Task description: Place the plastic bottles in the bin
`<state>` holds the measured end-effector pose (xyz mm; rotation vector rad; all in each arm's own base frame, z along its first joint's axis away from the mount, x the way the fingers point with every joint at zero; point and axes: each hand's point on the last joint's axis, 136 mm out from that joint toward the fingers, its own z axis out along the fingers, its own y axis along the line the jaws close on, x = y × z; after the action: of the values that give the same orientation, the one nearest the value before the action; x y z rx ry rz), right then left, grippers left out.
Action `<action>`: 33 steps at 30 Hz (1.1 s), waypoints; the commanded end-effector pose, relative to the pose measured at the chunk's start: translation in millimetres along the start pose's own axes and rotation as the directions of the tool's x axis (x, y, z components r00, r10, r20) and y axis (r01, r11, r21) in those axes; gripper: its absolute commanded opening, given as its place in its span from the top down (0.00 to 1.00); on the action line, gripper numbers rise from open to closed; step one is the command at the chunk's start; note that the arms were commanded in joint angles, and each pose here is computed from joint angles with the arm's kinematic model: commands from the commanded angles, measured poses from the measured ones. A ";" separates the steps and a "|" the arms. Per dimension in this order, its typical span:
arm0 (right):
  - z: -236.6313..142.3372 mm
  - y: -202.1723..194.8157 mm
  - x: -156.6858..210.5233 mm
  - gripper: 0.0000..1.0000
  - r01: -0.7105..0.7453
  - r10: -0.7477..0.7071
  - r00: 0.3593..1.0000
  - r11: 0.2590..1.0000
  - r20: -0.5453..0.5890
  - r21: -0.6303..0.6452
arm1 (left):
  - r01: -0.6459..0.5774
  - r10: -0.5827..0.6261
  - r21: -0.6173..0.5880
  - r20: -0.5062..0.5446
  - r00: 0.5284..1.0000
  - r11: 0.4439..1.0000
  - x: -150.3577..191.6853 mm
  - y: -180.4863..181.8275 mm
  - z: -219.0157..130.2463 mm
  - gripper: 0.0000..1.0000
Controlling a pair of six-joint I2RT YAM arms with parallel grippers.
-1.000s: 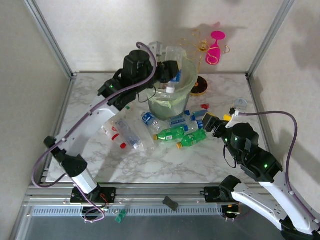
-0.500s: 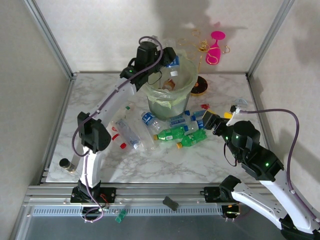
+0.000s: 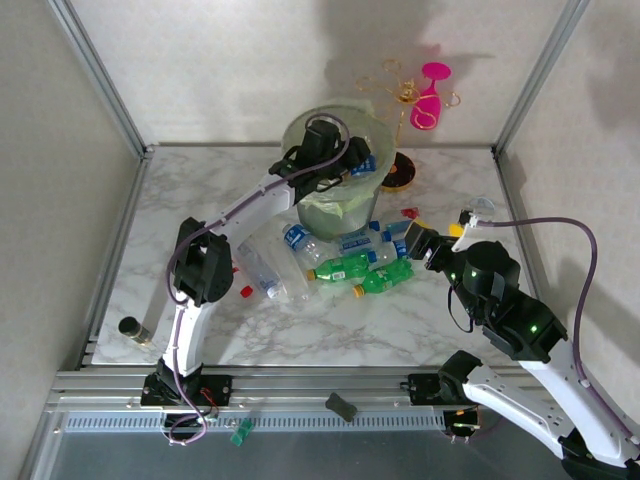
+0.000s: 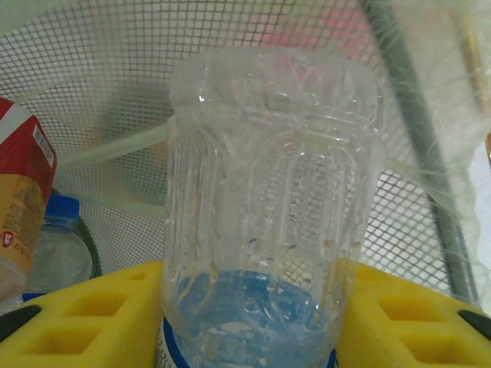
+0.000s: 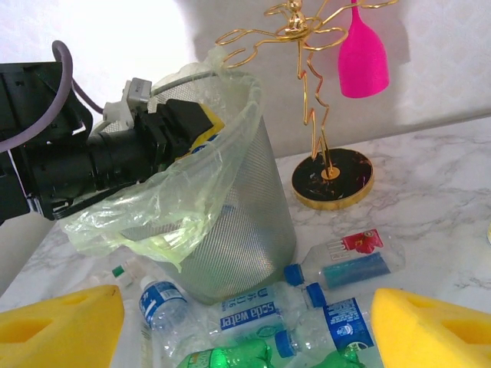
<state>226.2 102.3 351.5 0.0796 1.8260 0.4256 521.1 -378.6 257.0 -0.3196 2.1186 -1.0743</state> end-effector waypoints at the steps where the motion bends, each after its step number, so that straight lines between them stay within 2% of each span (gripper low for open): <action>1: 2.6 1.2 -7.9 0.16 0.012 -0.012 0.999 1.000 0.031 0.010 | 0.013 -0.016 0.059 0.043 0.999 0.998 -10.6 -24.3 -12.2 0.44; 4: 3.4 3.9 -8.5 0.16 0.016 -0.016 1.000 1.000 0.022 0.003 | 0.003 -0.006 0.066 0.035 0.999 0.998 -10.4 -29.3 -12.8 0.34; 13: -6.8 -1.5 -14.8 0.16 0.003 -0.004 0.999 1.000 0.039 0.009 | -0.053 0.048 0.083 0.067 0.997 0.995 -28.7 -55.0 -37.9 0.19; 17: -9.2 -1.8 -14.8 0.16 -0.008 0.008 0.999 1.000 0.036 0.005 | -0.062 0.056 0.099 0.059 0.997 0.993 -29.1 -62.8 -45.5 0.19; 22: -13.8 -1.7 -17.0 0.16 -0.018 0.018 0.999 1.000 0.032 -0.004 | -0.095 0.084 0.140 0.082 0.993 0.986 -37.5 -86.3 -73.5 0.19; 33: -14.9 3.6 -26.0 0.16 -0.020 0.020 0.999 1.000 0.041 -0.016 | -0.223 0.189 0.312 0.135 0.973 0.924 -26.4 -168.1 -185.0 0.24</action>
<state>220.0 96.8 369.0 0.0789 1.8046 0.4351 423.2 -368.3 439.9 -0.0847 1.8601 -1.2150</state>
